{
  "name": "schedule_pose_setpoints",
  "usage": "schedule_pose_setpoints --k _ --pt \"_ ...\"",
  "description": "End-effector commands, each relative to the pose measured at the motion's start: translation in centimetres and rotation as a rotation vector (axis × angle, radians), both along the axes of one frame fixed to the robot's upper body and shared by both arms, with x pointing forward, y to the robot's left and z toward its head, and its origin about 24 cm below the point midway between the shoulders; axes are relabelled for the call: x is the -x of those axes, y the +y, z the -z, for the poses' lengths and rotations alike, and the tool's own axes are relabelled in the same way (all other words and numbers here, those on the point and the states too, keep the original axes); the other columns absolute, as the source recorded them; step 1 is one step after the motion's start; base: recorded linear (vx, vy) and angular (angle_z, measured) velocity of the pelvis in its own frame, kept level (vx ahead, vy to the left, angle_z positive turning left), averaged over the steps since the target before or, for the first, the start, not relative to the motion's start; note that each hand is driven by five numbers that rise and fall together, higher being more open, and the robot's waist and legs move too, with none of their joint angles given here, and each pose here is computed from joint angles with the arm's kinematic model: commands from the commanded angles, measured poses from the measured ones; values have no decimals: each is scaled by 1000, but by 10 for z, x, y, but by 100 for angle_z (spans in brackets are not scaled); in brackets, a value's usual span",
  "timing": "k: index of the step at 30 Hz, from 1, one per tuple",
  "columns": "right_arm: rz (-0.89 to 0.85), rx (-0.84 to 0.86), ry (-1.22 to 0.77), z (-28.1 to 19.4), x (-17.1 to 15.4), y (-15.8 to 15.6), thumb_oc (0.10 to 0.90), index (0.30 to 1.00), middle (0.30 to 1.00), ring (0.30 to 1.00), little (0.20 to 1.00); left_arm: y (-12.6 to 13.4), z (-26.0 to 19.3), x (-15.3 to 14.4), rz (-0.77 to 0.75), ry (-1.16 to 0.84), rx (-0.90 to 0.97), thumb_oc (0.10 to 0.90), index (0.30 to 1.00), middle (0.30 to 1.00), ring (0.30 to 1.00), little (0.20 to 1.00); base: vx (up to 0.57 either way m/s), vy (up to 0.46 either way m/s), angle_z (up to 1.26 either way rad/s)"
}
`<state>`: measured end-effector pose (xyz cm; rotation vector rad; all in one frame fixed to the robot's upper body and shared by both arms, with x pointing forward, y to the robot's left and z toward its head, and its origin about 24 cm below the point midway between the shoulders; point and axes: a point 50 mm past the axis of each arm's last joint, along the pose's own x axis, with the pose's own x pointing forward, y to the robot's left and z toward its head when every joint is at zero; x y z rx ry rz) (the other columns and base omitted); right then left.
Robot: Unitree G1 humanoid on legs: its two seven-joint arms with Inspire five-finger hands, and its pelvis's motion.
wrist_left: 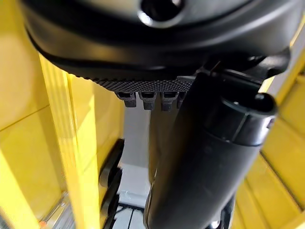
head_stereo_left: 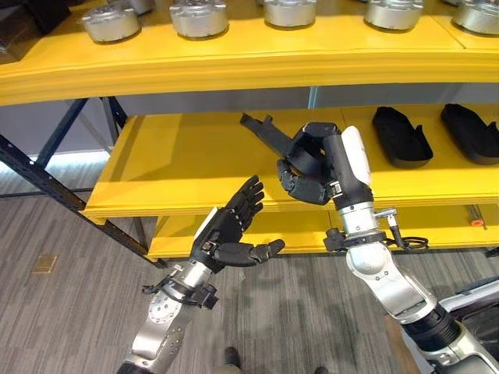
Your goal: Move parts from the plastic box to the shelf.
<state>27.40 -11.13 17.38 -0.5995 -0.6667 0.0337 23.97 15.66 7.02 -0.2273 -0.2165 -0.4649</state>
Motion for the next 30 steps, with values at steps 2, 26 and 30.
schedule_pose_setpoints --k 2,26,30 --pt "-55 -92 -356 -67 10 13 400 300 300 300 300 2 -40 1 -6 -246 85 900 1000 1000 1000 1000 214 383 42" --pt "164 -85 -387 -47 12 -28 400 300 300 300 300 -2 -51 1 100 -263 58 900 1000 1000 1000 1000 108 -18 15" --pt "180 -58 -397 -60 3 -32 400 300 300 300 300 -7 -47 1 122 -245 83 900 1000 1000 1000 1000 37 -143 9"
